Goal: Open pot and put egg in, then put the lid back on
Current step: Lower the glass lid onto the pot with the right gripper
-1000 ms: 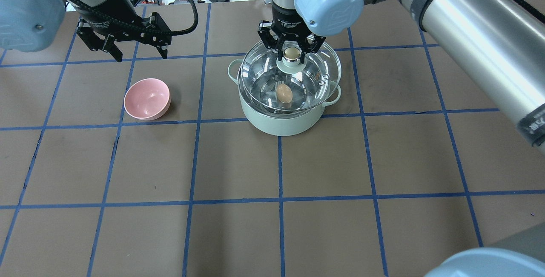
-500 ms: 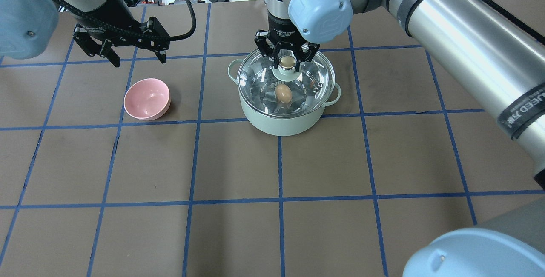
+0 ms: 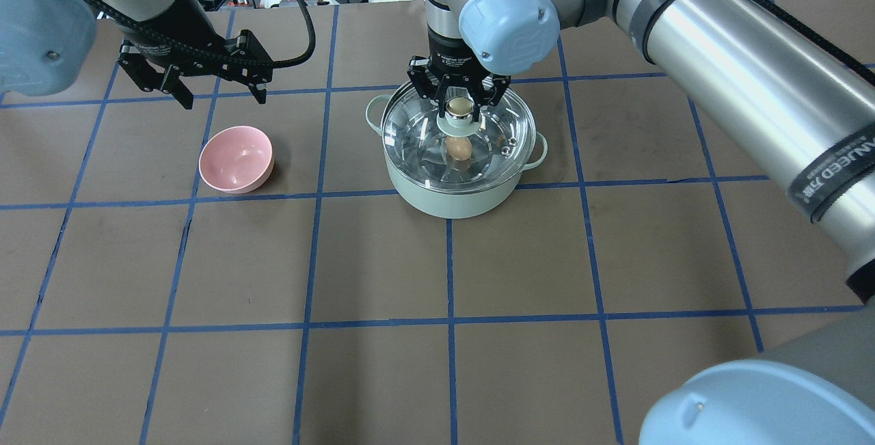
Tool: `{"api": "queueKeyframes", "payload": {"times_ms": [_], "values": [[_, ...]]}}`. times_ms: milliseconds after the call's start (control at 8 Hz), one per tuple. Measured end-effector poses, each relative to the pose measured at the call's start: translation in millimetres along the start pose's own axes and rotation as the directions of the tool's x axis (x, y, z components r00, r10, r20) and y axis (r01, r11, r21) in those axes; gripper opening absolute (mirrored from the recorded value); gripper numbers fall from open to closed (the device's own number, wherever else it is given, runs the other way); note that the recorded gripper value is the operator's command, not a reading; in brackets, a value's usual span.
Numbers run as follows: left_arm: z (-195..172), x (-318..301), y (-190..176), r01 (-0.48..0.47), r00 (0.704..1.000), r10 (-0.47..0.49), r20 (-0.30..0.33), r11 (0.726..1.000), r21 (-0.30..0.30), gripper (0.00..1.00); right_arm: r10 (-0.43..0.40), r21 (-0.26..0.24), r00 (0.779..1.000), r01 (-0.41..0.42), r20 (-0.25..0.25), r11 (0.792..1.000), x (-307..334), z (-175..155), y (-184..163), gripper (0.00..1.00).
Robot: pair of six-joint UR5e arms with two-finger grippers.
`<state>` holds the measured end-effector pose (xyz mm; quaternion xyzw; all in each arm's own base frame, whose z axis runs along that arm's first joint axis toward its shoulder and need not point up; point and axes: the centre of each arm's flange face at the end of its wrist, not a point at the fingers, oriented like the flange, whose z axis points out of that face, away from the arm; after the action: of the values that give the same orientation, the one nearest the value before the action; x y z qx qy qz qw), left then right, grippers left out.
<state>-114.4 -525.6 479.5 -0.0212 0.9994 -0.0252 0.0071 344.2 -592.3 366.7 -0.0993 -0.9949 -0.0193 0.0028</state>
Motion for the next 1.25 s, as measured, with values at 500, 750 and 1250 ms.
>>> {"api": "queueKeyframes", "payload": {"times_ms": [500, 750, 1250], "values": [[2, 0, 0, 0.001, 1.000, -0.001, 0.000, 1.000, -0.002, 1.00, -0.007, 0.021, 1.000, 0.007, 0.011, 1.000, -4, 7, -7, 0.25], [3, -1, 0, 0.004, 1.000, -0.004, 0.001, 1.000, -0.003, 1.00, -0.011, 0.028, 1.000, 0.011, 0.015, 1.000, -5, 8, -9, 0.25], [5, -1, -1, 0.005, 1.000, -0.005, 0.000, 1.000, -0.004, 1.00, -0.016, 0.060, 0.999, 0.014, 0.034, 0.998, -7, 8, -13, 0.30]]}}
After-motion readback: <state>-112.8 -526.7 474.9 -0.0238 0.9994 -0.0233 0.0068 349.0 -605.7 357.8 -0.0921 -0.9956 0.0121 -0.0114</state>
